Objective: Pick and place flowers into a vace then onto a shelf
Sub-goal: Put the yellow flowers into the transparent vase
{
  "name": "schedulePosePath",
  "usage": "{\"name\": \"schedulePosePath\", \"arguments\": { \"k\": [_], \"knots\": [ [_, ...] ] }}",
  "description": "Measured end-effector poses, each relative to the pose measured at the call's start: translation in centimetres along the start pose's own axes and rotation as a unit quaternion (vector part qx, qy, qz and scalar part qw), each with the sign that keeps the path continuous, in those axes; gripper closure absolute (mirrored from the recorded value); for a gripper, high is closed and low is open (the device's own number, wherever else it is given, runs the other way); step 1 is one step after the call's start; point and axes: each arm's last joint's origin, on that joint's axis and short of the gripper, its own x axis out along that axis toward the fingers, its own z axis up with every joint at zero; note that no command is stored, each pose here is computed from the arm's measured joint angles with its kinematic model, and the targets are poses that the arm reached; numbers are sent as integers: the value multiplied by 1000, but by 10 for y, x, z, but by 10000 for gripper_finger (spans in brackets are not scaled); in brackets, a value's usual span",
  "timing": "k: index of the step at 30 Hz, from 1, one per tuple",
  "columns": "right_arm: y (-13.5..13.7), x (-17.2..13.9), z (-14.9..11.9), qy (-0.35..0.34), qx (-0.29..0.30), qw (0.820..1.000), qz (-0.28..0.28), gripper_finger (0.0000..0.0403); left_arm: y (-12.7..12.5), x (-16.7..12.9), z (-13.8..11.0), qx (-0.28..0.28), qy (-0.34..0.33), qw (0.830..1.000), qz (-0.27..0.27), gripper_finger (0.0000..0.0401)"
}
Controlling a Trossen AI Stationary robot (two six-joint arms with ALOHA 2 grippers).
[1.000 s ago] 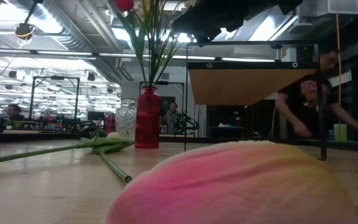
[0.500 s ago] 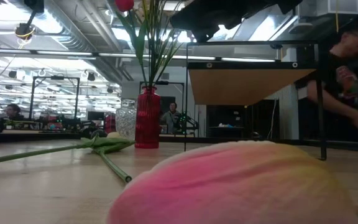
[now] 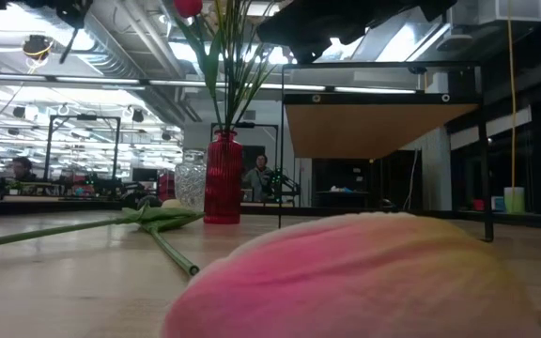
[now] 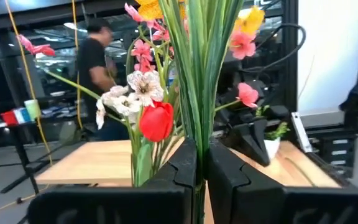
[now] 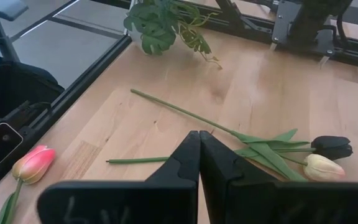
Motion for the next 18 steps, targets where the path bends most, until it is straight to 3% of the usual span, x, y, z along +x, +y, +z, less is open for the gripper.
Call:
{"name": "schedulePosePath", "arguments": {
  "k": [18],
  "knots": [
    [0, 0, 0, 1, 1, 1000, 0, 393, 32, 29, 12, 58, -77, 995, 0, 389]
  ]
}}
